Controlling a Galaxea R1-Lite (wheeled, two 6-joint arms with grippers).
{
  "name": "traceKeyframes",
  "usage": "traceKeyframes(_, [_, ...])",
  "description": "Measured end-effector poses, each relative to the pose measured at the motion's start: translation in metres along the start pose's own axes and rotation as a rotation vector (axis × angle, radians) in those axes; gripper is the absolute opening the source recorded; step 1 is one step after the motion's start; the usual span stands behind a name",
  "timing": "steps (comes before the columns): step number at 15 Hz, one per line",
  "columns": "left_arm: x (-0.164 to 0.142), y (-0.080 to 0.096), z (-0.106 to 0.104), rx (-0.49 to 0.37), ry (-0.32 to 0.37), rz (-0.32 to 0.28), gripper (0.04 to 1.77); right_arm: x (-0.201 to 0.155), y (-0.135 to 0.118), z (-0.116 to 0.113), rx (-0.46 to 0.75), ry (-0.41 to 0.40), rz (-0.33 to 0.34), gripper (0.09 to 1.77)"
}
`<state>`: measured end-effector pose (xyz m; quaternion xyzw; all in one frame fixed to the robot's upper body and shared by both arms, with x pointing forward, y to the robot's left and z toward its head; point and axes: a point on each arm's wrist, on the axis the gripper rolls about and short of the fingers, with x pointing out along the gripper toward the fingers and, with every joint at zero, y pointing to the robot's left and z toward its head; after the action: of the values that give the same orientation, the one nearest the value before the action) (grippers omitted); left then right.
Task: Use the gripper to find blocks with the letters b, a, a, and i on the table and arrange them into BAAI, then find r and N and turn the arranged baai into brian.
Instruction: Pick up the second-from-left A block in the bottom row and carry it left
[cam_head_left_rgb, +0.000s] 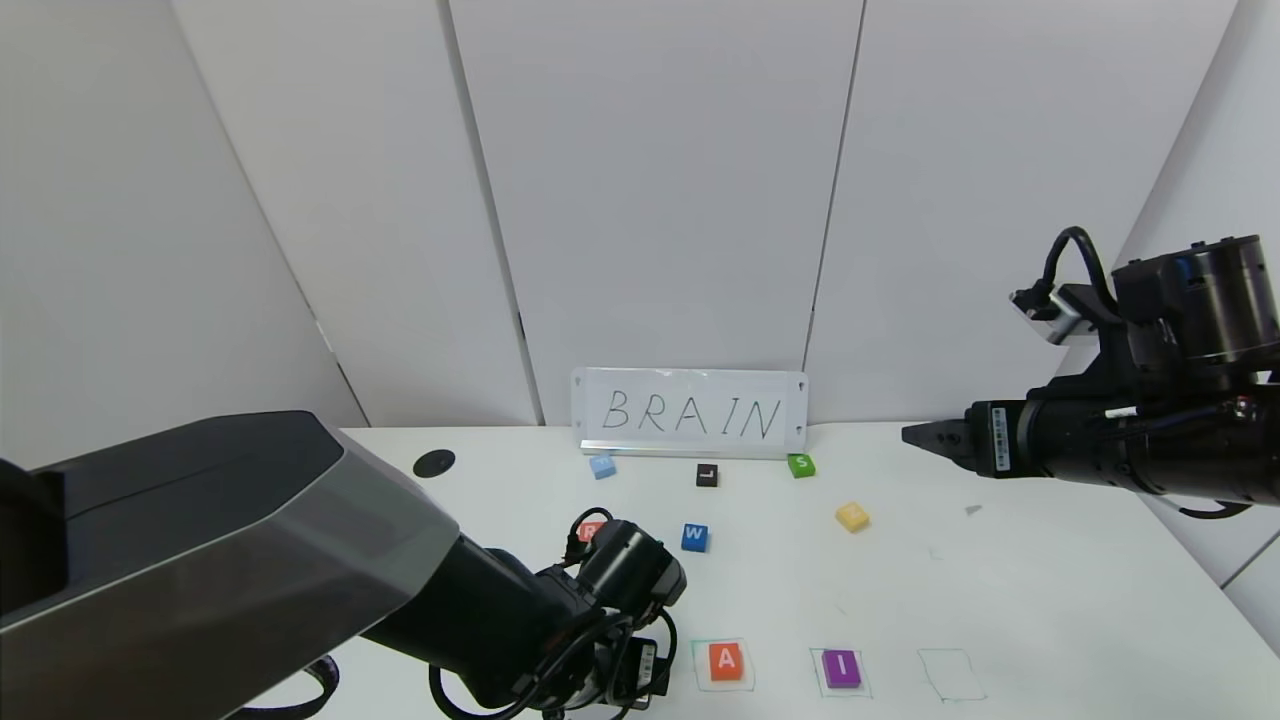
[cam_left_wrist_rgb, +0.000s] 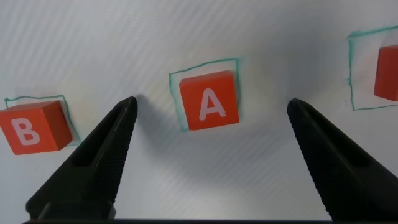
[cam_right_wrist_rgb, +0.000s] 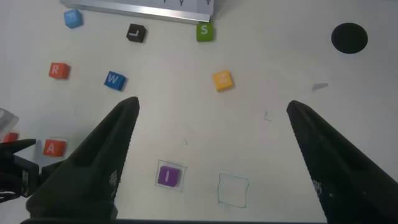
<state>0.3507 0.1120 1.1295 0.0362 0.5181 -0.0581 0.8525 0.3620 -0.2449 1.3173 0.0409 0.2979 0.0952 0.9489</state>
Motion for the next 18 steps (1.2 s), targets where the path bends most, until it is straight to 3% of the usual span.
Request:
traceKeyframes(5, [0.0062,-0.0018,0.0005,-0.001,0.005,0.003,1.72,0.0000,-0.0002,0.0001,0.001,-0.001,-0.001,1.71])
traceKeyframes(14, [0.0072,-0.0014,-0.0001,0.000,0.004,0.014,0.51,0.0004,0.0000,-0.0001,0.000,0.001,0.000,1.71])
traceKeyframes(18, [0.0071,-0.0014,0.0000,0.000,0.003,0.016,0.51,0.0014,-0.0001,-0.0009,0.000,0.005,-0.002,1.71])
